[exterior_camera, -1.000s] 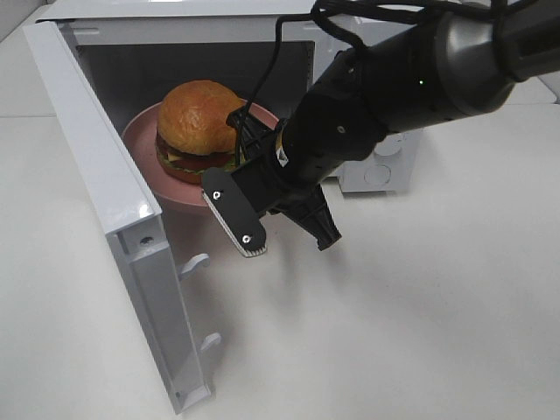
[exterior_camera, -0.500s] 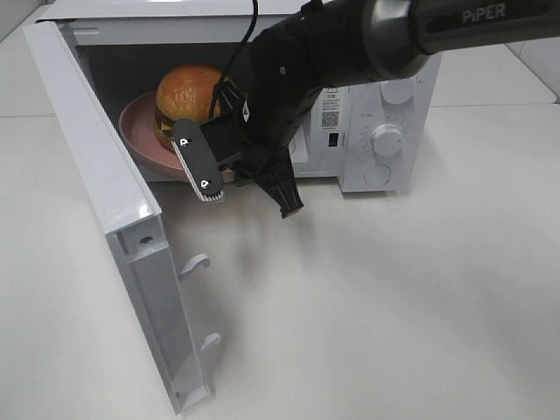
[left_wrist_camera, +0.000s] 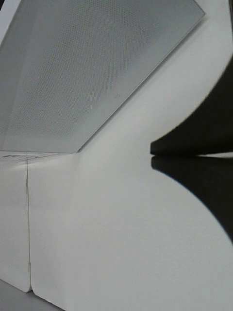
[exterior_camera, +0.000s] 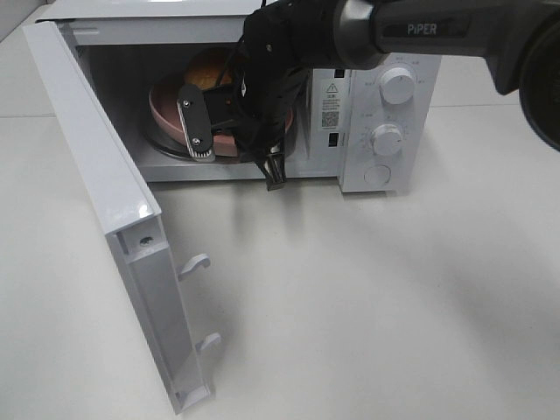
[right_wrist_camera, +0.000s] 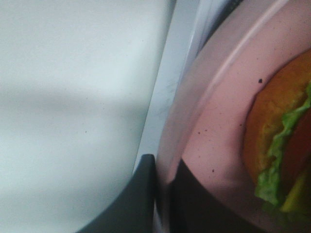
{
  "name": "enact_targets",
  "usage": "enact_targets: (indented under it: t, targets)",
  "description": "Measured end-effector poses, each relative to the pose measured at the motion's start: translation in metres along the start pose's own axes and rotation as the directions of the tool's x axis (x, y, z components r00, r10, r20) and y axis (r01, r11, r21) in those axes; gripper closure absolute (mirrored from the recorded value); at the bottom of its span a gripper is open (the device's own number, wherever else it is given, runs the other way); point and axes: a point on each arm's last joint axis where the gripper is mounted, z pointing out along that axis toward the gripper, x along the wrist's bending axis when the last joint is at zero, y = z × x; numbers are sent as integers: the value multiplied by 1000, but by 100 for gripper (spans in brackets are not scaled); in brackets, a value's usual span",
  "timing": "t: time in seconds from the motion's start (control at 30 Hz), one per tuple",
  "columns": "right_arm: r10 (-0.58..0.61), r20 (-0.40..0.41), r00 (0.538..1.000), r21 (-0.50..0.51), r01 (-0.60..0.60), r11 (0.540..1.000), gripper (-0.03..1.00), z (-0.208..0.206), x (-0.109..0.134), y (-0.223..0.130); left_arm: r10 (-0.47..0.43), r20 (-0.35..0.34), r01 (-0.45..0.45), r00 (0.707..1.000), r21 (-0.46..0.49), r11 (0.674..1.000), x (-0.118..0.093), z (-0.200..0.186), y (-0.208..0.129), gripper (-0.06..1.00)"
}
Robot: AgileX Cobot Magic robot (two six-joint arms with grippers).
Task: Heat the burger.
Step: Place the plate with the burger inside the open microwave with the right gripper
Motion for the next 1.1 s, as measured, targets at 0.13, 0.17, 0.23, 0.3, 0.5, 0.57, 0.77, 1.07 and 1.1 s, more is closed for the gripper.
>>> enact_targets:
  t: [0.13,0.17,0.23,0.3,0.5,0.57,0.77,1.07,1.1]
  targets:
    - [55,-8,998,1,-55,999,95,3,-1,1,0,0,0,1000,0,1000,0,0,0,94]
    - [67,-9,998,1,-67,998,95,3,-2,1,0,0,0,1000,0,1000,0,0,0,94]
    - [92,-13,996,-4,-92,996,95,3,-2,2,0,0,0,1000,0,1000,0,0,0,94]
    - [114,-19,993,-14,-114,993,95,3,-2,3,0,0,0,1000,0,1000,0,0,0,94]
    - [189,-32,981,-48,-191,980,94,2,-2,7,0,0,0,1000,0,1000,0,0,0,94]
    - [205,-33,978,-47,-206,977,94,2,-2,7,0,0,0,1000,0,1000,0,0,0,94]
    - [352,-46,935,-43,-353,934,81,2,-2,7,0,0,0,1000,0,1000,0,0,0,94]
    - [530,-78,845,-10,-532,847,47,-7,-2,6,0,0,0,1000,0,1000,0,0,0,94]
    - [530,-78,845,-10,-532,847,47,-7,-2,6,0,0,0,1000,0,1000,0,0,0,94]
